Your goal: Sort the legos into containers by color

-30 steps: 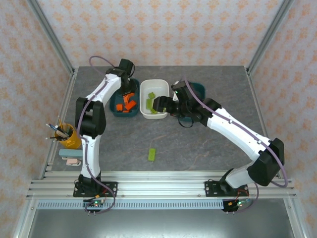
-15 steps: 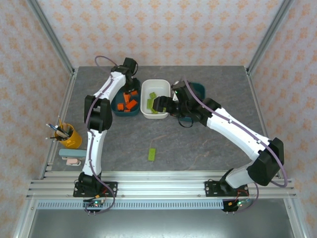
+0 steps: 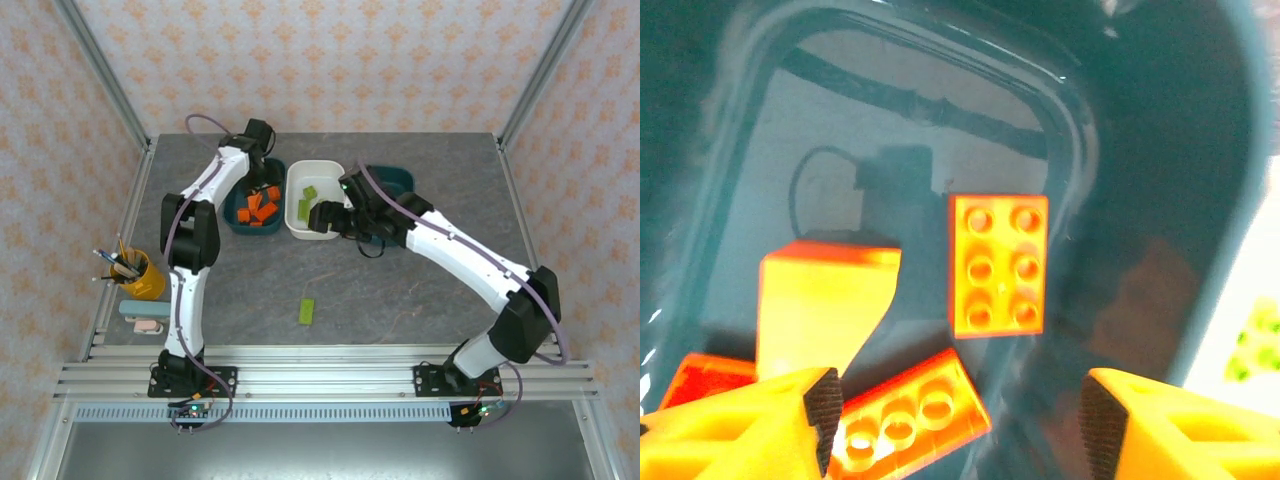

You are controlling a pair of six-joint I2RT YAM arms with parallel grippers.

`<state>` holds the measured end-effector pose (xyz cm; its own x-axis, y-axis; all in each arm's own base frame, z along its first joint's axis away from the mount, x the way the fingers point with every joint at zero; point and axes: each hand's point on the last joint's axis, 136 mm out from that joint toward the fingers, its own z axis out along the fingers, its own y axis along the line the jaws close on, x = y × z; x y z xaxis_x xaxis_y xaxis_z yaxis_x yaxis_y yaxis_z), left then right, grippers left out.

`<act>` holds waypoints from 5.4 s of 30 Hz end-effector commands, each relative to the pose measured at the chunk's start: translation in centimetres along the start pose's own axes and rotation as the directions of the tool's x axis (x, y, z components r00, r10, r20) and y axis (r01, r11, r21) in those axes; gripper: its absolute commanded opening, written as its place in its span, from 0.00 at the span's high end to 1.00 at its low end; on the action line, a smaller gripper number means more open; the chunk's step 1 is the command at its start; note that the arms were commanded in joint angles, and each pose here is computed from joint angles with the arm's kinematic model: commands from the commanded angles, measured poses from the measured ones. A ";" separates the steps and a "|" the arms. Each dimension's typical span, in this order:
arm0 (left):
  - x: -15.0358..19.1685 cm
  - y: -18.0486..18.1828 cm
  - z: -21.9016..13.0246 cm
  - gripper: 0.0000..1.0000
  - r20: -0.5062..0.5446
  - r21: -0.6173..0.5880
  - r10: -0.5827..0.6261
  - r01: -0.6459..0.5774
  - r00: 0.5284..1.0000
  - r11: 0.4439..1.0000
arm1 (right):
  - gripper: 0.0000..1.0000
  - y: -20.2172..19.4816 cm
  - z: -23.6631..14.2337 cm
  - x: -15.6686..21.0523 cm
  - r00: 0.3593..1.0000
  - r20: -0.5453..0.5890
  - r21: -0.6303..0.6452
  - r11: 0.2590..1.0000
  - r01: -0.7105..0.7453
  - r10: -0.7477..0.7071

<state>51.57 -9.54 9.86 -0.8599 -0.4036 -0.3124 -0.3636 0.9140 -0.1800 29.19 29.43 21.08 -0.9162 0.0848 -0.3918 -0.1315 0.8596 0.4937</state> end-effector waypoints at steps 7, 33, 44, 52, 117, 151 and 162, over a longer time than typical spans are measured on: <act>6.3 0.0 -15.4 0.17 0.216 0.073 0.018 -0.035 0.976 0.997 | 0.21 -1.9 4.0 9.7 0.945 -0.326 0.272 0.957 0.103 -0.009; 27.8 13.3 -20.4 0.10 0.174 0.234 0.104 -0.143 0.979 0.961 | 0.43 -2.6 13.9 18.8 0.929 -0.278 0.495 0.865 -0.081 0.246; 27.9 12.8 -20.4 0.10 0.174 0.253 0.115 -0.158 0.978 0.954 | 0.72 -2.7 14.1 17.7 0.948 -0.230 0.489 0.868 -0.082 0.219; 26.1 9.2 -21.3 0.10 0.179 0.319 0.099 -0.153 0.979 0.935 | 0.73 -1.7 9.5 11.0 0.982 -0.143 0.468 0.883 -0.042 0.122; 11.3 3.0 -17.9 0.09 0.157 0.293 -0.103 0.053 0.982 0.955 | 0.40 -3.8 -1.9 -16.5 0.933 0.354 0.327 0.943 -0.064 -0.059; 8.4 18.1 -12.0 0.00 0.577 -0.357 0.248 -0.032 0.778 0.933 | 0.00 -27.9 -14.5 -2.6 0.666 0.634 0.727 0.595 -0.342 -0.392; 4.6 16.9 -5.5 0.00 0.625 -0.248 0.246 -0.109 0.741 0.962 | 0.00 -31.6 -6.3 -4.7 0.703 0.611 0.658 0.727 -0.196 -0.364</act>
<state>36.48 4.85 8.89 -0.6139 -0.1267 -0.7792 -0.3816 0.9117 0.1524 32.09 -3.02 10.00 -0.4884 0.0593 -0.8706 0.4213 0.8897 -0.1757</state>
